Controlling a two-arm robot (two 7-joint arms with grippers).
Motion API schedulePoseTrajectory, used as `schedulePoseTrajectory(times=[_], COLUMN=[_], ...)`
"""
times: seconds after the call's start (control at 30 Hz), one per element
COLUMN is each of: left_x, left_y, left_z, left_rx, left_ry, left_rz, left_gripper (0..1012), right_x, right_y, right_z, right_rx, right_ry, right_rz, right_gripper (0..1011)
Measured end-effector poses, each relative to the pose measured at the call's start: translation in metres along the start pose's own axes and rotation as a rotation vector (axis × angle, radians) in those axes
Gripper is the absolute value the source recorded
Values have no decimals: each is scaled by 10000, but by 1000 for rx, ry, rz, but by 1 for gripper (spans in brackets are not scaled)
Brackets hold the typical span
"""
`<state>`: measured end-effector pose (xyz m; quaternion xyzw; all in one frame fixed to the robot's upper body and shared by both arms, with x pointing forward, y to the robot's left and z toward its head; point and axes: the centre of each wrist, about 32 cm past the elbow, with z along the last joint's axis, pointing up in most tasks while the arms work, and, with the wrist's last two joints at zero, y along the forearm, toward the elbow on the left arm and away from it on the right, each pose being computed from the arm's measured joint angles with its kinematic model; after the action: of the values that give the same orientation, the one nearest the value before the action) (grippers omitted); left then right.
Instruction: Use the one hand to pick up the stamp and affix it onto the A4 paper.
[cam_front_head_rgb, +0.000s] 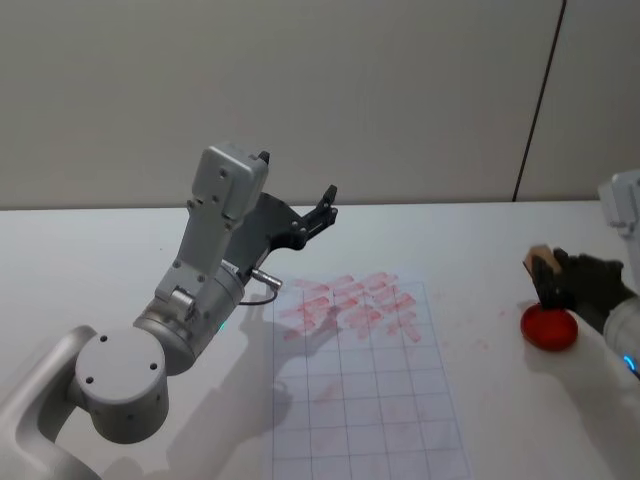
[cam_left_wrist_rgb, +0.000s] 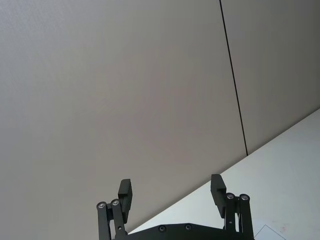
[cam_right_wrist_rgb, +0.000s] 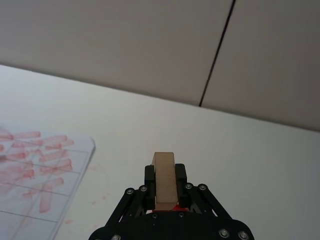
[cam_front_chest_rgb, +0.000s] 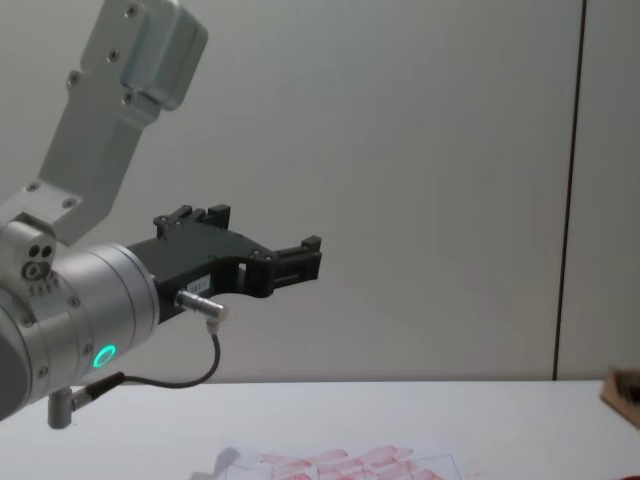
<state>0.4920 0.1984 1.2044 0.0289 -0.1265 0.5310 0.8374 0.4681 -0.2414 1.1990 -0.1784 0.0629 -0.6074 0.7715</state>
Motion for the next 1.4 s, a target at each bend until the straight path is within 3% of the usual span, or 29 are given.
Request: schedulePoseTrajectory(times=[0.3, 0.5, 0.93, 1.4], left_x=[0, 0, 0, 0], left_y=[0, 0, 0, 0], left_z=[0, 0, 0, 0], left_rx=[0, 0, 0, 0], left_ry=[0, 0, 0, 0], left_rz=[0, 0, 0, 0], left_gripper=[1002, 1001, 1001, 1001], right_x=[-164, -279, -545, -735], right_y=[-52, -25, 137, 258], right_z=[248, 298, 248, 130], right_rx=[64, 58, -24, -95], right_ry=[-37, -48, -64, -83], right_rz=[90, 147, 268, 353], right_gripper=[226, 226, 226, 226])
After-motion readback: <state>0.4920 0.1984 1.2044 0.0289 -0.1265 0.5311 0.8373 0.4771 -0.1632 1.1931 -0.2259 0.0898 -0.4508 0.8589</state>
